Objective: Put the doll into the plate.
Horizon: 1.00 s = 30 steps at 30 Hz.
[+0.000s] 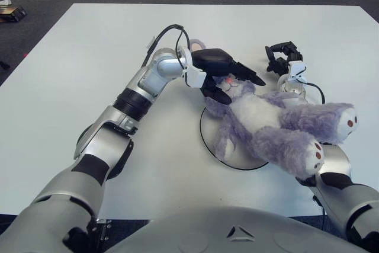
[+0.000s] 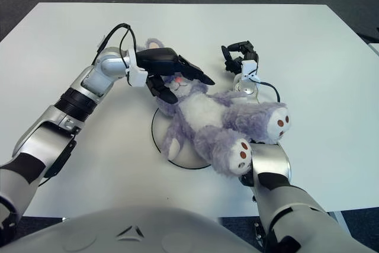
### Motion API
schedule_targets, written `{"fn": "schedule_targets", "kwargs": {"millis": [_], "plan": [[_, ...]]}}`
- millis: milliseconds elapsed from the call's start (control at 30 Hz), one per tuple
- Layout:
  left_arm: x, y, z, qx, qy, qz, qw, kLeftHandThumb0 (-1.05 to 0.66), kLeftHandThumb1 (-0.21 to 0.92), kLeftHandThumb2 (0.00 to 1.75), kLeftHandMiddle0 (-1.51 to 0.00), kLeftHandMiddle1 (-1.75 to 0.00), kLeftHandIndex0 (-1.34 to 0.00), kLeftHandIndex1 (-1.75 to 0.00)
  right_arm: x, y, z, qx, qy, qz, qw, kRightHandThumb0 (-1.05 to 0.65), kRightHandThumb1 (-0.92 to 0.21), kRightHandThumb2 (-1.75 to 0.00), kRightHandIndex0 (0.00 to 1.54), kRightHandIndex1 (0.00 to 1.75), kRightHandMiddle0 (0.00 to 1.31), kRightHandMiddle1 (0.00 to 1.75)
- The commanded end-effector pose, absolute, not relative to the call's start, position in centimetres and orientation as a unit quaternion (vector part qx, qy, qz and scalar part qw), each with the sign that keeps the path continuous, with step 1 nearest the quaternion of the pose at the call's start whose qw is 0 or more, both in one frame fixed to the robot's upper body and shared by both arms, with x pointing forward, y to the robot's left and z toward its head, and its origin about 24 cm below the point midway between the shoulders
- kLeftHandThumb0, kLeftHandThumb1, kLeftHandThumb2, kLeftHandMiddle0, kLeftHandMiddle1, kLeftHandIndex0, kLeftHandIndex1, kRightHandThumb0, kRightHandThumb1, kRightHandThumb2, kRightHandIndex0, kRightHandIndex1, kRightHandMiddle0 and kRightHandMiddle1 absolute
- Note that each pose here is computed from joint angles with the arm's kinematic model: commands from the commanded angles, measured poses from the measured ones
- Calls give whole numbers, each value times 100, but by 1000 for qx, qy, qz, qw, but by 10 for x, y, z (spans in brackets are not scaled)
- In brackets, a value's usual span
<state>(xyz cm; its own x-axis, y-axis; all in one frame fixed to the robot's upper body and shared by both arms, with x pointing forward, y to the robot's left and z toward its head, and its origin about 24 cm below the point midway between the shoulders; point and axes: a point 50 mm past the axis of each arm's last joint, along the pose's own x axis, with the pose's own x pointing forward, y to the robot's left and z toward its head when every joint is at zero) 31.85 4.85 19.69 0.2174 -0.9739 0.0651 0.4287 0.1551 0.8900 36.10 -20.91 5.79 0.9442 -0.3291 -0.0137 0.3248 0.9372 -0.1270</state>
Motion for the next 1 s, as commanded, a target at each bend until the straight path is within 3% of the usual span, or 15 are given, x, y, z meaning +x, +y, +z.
{"fn": "schedule_targets", "kwargs": {"millis": [0,167,267,400,500,533,567,667,767,967], "plan": [[330,60,198,371,-345,-450,736,-99,92,76,-62,-3,-38,-3,339,-215,19,-66,98,-164,979,-36,-92,-30,72,172,43,150],[337,69,193,339,-357,-367,789,-96,92,72,-68,-7,-41,-6,340,-217,25,-75,85,-171,979,-36,-92,-37,81,174,37,158],[343,75,184,279,-362,-304,836,-79,92,52,-76,-11,-53,-12,339,-219,30,-85,72,-183,977,-36,-92,-37,83,175,36,158],[349,83,174,188,-357,-246,881,-64,92,41,-83,-15,-62,-17,337,-221,30,-88,66,-188,976,-36,-92,-37,83,175,37,158],[352,90,169,146,-353,-220,898,-50,92,37,-84,-31,-61,-39,335,-222,30,-88,64,-189,976,-36,-92,-36,81,175,37,157],[354,94,169,133,-351,-209,903,-45,92,37,-83,-39,-52,-82,334,-222,31,-88,62,-189,976,-36,-92,-36,81,175,38,157],[355,97,169,123,-349,-201,907,-41,92,38,-80,-50,-45,-110,334,-223,31,-87,61,-189,976,-36,-92,-36,81,175,38,157],[357,102,168,104,-347,-183,914,-37,92,39,-77,-63,-37,-143,334,-223,32,-86,58,-189,977,-36,-92,-36,80,175,38,157],[359,111,166,84,-338,-152,925,-36,92,40,-76,-69,-33,-155,333,-223,34,-84,55,-189,977,-36,-92,-35,80,175,38,156],[359,123,160,57,-318,-109,940,-35,92,41,-77,-74,-31,-161,333,-222,35,-84,53,-189,977,-36,-92,-35,79,175,38,156]]}}
